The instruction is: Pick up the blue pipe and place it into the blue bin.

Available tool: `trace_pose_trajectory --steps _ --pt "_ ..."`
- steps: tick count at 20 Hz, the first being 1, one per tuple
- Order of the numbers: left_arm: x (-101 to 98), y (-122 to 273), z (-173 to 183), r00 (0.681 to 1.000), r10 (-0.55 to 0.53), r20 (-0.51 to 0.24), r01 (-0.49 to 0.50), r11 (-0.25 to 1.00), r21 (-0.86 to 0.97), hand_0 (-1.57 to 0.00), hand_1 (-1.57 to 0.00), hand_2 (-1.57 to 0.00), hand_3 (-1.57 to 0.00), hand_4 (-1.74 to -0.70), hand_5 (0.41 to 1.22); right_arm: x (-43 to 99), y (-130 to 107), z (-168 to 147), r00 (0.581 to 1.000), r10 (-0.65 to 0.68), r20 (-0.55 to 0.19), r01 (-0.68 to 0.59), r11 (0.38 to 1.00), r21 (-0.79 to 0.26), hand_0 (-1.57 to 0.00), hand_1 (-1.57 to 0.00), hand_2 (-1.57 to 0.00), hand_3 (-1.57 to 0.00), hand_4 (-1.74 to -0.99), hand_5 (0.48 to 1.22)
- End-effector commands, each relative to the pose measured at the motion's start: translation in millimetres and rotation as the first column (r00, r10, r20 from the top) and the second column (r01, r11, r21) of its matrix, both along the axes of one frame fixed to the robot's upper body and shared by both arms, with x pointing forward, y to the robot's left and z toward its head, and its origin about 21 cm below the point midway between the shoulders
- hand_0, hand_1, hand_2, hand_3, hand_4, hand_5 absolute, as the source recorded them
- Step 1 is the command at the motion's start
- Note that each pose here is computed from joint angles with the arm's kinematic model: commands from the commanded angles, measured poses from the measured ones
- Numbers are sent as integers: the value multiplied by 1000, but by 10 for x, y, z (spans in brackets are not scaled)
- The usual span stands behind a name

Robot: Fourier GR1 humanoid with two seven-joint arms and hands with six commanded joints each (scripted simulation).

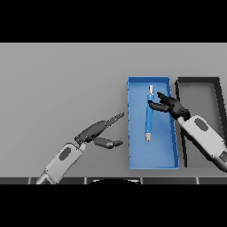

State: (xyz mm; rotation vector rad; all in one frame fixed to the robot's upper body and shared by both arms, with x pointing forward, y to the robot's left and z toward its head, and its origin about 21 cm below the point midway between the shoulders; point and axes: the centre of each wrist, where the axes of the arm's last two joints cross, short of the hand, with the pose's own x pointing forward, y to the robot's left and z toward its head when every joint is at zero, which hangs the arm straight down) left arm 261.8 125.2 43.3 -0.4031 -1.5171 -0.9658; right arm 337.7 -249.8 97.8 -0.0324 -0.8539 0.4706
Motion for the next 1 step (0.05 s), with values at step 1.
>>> trace_pose_trajectory --steps 1 --pt "24 18 2 1000 -3 -2 3 1000 -1 1 1 1 1 -826 474 6 2 27 1000 13 6 -13 1000 -4 -20 -15 -14 -8 -1186 769"
